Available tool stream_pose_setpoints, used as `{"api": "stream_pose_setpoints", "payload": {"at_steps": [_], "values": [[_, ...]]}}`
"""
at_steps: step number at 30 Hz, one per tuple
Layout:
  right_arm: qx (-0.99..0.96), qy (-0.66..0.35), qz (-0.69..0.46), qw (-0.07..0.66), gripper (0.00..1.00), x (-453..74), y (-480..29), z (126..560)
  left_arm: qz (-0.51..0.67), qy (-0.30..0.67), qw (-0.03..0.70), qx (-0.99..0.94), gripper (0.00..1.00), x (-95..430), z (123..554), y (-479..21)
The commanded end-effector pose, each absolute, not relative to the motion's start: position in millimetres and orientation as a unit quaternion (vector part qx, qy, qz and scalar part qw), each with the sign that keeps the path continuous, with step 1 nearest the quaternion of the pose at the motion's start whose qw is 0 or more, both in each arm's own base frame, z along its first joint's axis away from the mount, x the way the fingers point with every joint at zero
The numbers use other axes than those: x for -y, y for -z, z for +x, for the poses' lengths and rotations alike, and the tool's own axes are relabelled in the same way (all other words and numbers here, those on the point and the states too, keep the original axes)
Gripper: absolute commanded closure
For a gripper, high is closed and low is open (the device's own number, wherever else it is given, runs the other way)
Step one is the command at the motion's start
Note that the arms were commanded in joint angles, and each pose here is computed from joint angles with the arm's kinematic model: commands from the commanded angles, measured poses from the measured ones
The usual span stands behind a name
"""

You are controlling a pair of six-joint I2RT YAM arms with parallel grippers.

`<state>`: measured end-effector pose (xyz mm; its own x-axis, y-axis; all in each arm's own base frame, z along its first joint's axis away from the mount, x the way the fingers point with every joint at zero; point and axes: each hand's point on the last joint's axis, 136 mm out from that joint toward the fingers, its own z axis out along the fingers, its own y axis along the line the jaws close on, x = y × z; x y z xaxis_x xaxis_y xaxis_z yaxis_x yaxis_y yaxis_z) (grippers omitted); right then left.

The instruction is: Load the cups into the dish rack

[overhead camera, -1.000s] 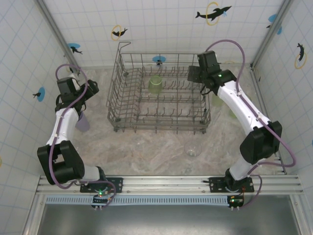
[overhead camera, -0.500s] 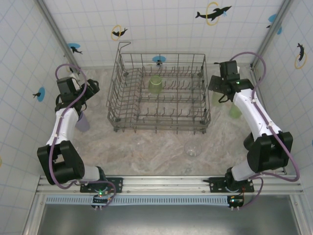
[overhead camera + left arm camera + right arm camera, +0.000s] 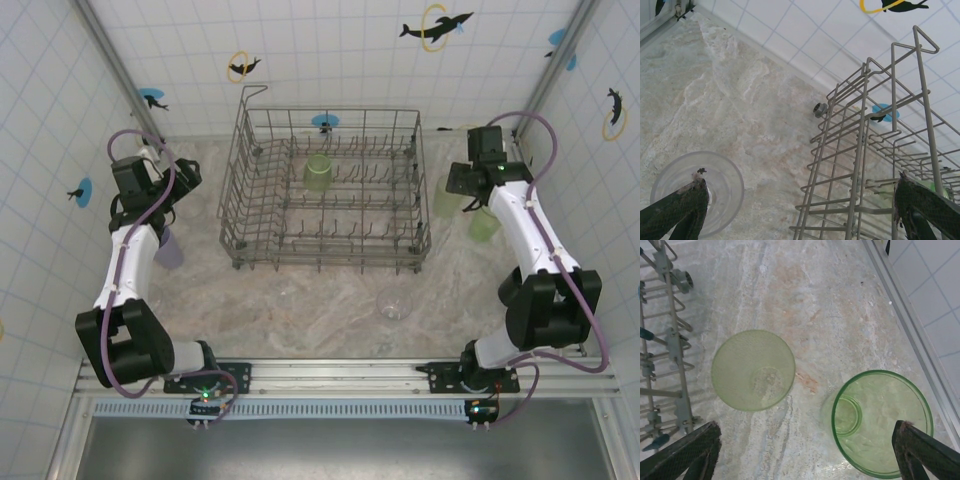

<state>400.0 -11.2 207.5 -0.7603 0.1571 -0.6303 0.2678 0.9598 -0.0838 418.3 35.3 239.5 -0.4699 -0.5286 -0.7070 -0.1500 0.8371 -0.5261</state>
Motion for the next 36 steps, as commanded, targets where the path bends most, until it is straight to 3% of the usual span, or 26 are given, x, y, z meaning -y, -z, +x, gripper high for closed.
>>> {"api": "stream_pose_setpoints", "payload": {"at_steps": [1, 15, 19, 36], "values": [[-0.948, 0.092, 0.109, 0.284, 0.13, 21, -185, 390, -0.207, 0.211, 0.484, -0.823, 0.03, -36, 419, -251], [-0.96, 0.077, 0.116, 0.241, 0.36, 24, -152, 380, -0.209, 0.231, 0.478, -0.821, 0.03, -31, 420, -248], [-0.961, 0.093, 0.122, 0.232, 0.38, 31, -145, 378, -0.211, 0.233, 0.476, -0.821, 0.03, -30, 420, -246], [-0.973, 0.07, 0.113, 0.187, 0.78, 32, -118, 388, -0.211, 0.25, 0.474, -0.818, 0.03, -26, 421, -247]]}}
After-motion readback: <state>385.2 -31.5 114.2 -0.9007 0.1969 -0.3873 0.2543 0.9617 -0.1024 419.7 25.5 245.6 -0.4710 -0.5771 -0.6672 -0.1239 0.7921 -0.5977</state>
